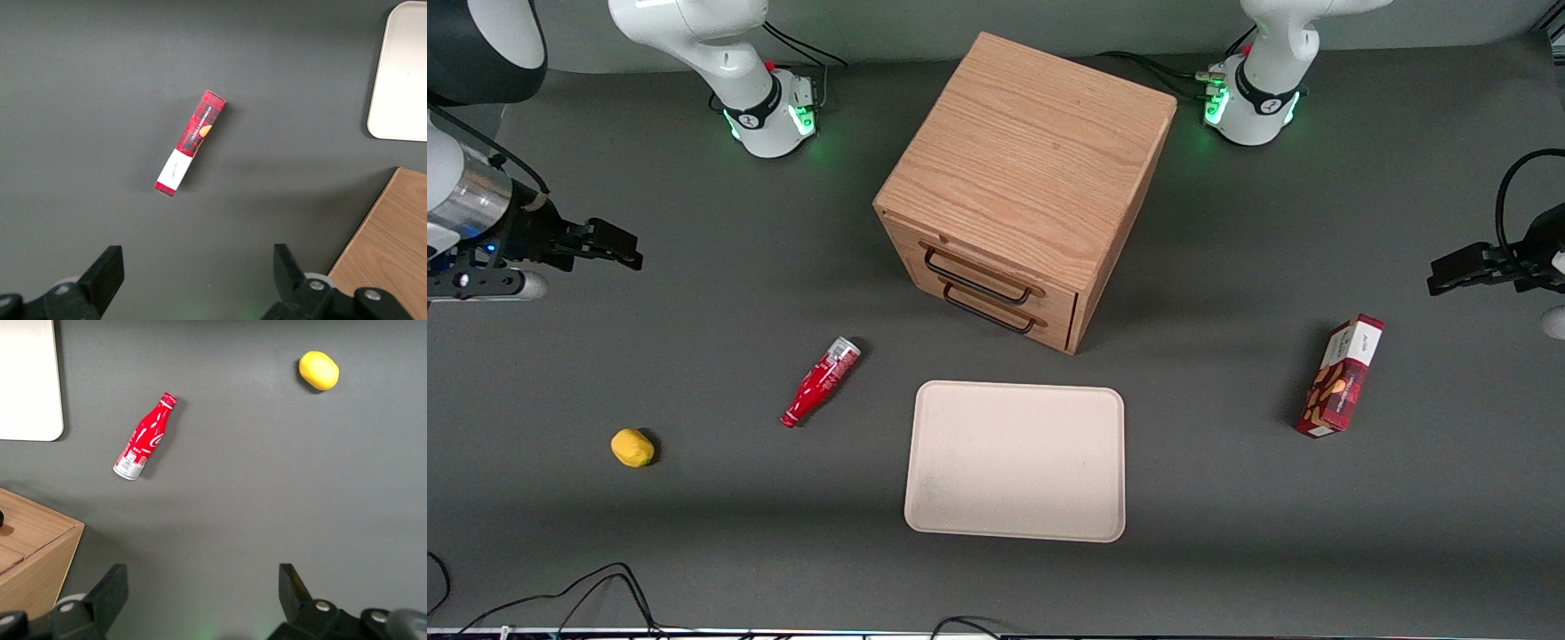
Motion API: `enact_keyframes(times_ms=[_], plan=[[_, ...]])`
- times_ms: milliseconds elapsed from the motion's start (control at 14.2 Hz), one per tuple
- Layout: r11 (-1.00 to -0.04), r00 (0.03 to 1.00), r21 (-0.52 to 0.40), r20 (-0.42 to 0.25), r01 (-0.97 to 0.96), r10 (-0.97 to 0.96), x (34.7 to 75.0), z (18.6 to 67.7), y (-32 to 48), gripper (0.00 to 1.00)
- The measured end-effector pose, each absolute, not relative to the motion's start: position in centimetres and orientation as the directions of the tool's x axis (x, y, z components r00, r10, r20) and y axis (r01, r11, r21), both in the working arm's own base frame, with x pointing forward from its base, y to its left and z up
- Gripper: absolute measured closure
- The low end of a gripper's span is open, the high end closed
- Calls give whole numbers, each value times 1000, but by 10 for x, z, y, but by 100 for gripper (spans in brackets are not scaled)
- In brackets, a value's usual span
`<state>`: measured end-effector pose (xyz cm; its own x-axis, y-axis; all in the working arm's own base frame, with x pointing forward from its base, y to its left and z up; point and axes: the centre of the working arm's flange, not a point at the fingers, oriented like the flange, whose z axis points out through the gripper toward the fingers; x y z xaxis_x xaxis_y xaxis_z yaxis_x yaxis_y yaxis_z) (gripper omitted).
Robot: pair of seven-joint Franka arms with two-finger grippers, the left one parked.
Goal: Place coke bottle on tray
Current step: 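Move the open right gripper toward the red Coca-Cola bottle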
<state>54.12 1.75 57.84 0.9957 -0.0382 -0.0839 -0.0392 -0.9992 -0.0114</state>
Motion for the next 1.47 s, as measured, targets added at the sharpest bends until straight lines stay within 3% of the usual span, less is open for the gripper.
enact_keyframes(times_ms=[421,702,1123,1474], plan=[[-997,989,-1,-120,-82,-81,552,561,26,0],[-978,955,40,-213,-205,-209,580,480,86,0],[-888,869,71,-183,-455,-460,599,387,123,0],[-827,819,56,-117,-559,-561,602,305,152,0]])
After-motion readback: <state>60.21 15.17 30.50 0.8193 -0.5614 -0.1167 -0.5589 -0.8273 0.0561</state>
